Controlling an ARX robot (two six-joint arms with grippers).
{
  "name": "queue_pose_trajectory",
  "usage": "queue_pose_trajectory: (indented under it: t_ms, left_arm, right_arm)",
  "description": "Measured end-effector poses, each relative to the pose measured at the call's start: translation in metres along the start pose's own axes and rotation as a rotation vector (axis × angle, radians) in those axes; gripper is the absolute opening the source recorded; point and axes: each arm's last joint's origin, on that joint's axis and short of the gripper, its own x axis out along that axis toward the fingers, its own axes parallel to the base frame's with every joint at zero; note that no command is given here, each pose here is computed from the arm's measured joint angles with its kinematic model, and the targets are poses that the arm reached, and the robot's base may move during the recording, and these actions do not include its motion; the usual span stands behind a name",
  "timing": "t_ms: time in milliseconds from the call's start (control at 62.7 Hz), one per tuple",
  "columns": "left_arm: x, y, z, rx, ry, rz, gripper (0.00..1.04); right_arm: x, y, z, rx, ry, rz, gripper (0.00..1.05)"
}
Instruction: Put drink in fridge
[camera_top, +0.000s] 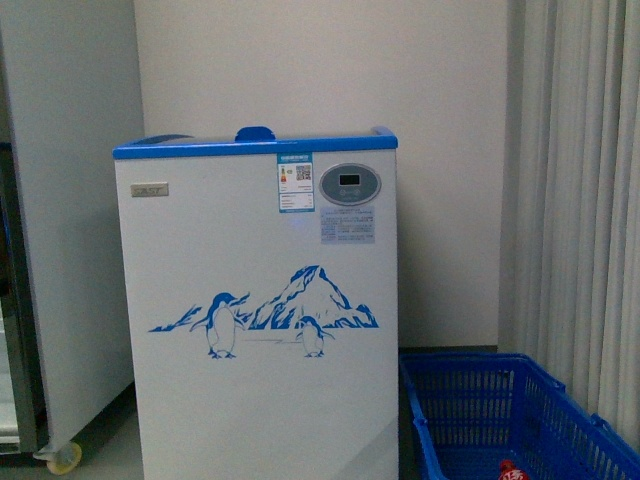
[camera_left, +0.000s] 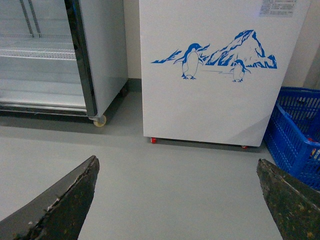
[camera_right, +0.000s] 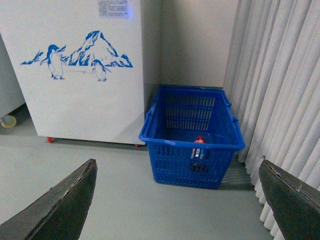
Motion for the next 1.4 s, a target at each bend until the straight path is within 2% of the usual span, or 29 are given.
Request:
queue_pose_trajectory:
  t_ms: [1403]
  left_arm:
    - [0.0000,0.0000,0.0000,0.000,0.000,0.000,0.97]
  right_arm:
    - [0.0000,0.0000,0.0000,0.000,0.000,0.000,0.97]
